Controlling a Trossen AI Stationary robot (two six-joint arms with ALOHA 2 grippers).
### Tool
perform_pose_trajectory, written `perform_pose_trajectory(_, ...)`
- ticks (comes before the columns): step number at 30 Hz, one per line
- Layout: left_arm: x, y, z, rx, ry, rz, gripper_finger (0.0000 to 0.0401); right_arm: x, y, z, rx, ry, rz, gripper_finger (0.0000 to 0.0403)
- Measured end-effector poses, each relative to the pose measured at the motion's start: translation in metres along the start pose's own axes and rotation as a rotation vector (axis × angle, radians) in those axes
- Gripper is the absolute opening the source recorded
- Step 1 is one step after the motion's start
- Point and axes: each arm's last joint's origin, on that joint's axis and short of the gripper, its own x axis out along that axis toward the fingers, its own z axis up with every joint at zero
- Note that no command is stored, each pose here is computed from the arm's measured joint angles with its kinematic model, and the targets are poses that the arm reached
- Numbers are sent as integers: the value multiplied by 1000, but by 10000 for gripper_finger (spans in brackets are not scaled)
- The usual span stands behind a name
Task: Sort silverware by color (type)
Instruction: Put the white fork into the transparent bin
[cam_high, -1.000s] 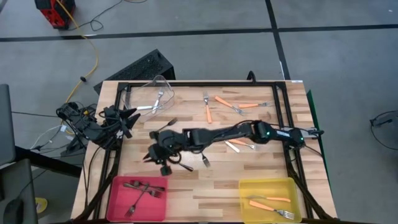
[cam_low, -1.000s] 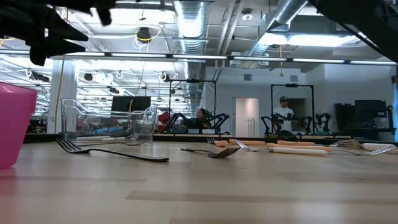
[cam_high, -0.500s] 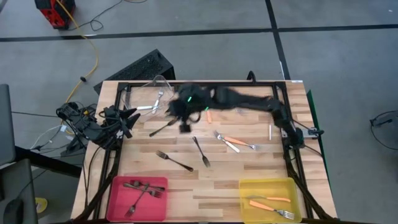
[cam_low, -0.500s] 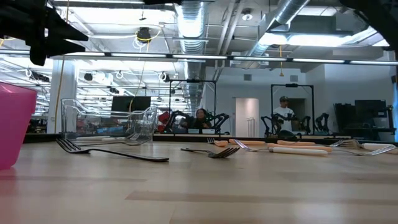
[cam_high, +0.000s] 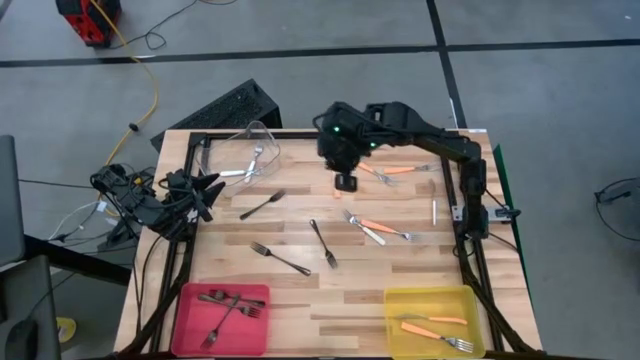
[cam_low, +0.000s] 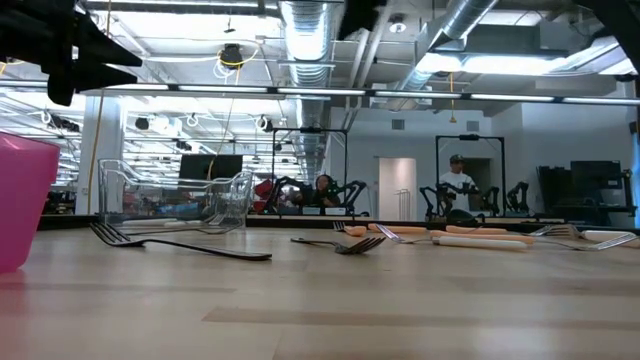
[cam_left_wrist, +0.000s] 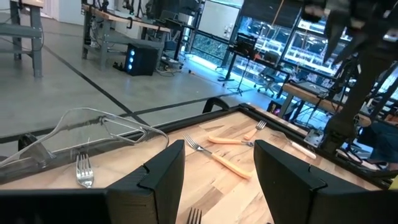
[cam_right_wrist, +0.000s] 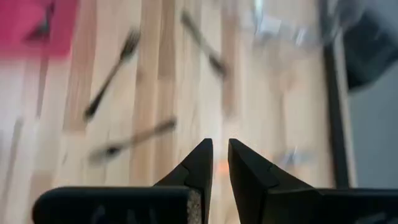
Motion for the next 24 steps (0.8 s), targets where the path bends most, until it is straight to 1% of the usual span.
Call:
perform_pose_trajectory(3,0,0,0,1,3,-4,178,0,3,-15,74,162,29,76)
perform_pose_trajectory(5,0,0,0,0,3,-5,178,0,6,-18,114,200,30,76)
perform_pose_trajectory(8,0,0,0,0,7,-11,178,-8,14,-18,120,181,37,76)
perform_pose_trajectory(10,0,0,0,0,10,-16,178,-16,19,-18,86,161,40,76)
perform_pose_trajectory(12,0,0,0,0,10,-16,178,-27,20,-20,74,138,19,76)
perform_pose_trajectory(15,0,0,0,0,10,-16,178,-30,19,-20,32,132,4,76)
perform_pose_trajectory(17,0,-1,0,-1,14,-23,178,-32,13,-22,12,133,-13,76)
perform_pose_trajectory(20,0,-1,-1,-21,20,-31,178,-39,-1,-26,-10,106,10,76)
perform_pose_trajectory(24,0,-2,-1,-32,35,-54,178,-51,-30,-33,37,32,64,76)
